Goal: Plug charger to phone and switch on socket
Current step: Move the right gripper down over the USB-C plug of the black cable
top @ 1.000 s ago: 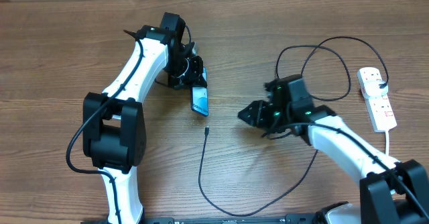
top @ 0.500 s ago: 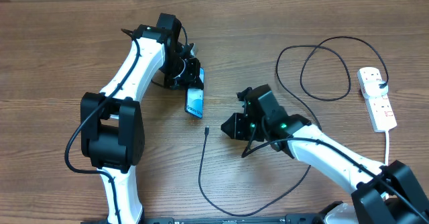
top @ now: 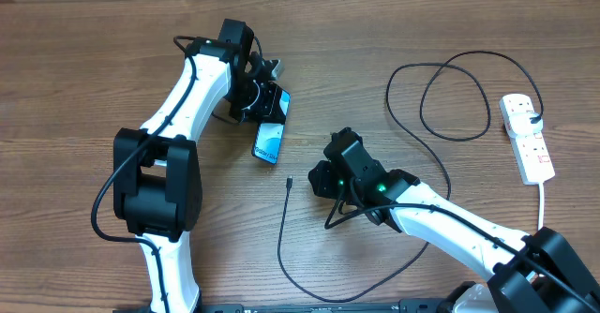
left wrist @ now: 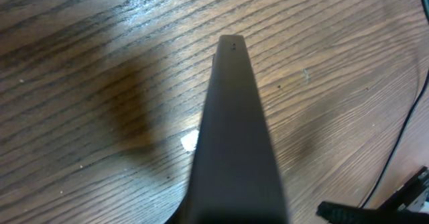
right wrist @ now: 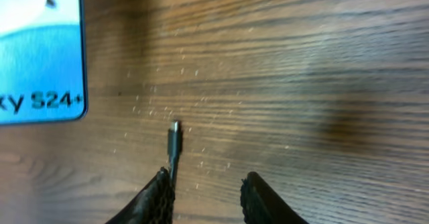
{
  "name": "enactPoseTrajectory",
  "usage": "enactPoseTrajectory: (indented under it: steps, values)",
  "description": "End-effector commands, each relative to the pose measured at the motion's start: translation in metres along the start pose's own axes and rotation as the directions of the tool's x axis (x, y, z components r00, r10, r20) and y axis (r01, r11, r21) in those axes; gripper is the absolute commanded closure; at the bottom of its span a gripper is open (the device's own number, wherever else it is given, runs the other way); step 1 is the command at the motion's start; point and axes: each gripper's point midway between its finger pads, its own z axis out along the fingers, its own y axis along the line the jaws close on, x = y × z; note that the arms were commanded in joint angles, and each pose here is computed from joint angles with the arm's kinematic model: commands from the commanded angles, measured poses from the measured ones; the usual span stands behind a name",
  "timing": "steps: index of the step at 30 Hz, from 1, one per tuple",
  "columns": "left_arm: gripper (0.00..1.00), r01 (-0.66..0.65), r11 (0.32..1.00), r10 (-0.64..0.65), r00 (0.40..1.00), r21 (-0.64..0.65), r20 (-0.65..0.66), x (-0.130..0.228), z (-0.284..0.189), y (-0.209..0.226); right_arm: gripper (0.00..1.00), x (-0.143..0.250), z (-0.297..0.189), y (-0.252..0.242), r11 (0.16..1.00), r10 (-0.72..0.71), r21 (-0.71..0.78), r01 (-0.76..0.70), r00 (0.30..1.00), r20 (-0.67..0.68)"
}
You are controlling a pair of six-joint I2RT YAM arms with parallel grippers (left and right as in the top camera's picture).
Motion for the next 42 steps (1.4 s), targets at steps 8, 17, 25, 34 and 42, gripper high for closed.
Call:
enactPoseTrajectory:
  steps: [8,17,25,34,42]
  values:
    - [0.96,-0.044,0.999,0.043,0.999,0.010,0.018,-0.001,-0.006,-0.003,0.61,-0.005,0.017,-0.010,0.998,0.047,0.051,-0.049,0.998,0.035]
    - [0.96,-0.041,0.999,0.041,0.999,0.004,0.024,-0.003,-0.007,-0.001,0.63,-0.012,0.015,-0.005,0.997,0.060,0.048,-0.062,0.997,0.052]
    - [0.96,0.013,1.000,-0.013,0.999,0.004,0.039,-0.005,-0.012,0.011,0.71,-0.019,0.013,0.009,0.996,0.055,0.069,-0.057,0.998,0.030]
    - [0.96,0.040,0.999,-0.040,0.998,0.005,0.046,-0.006,-0.016,0.019,0.71,-0.005,0.039,0.027,0.994,-0.046,0.101,0.051,0.998,-0.044]
    - [0.96,0.040,0.999,-0.040,0.998,0.006,0.046,-0.006,-0.016,0.019,0.72,0.009,0.048,0.031,0.989,-0.087,0.118,0.092,0.995,-0.047]
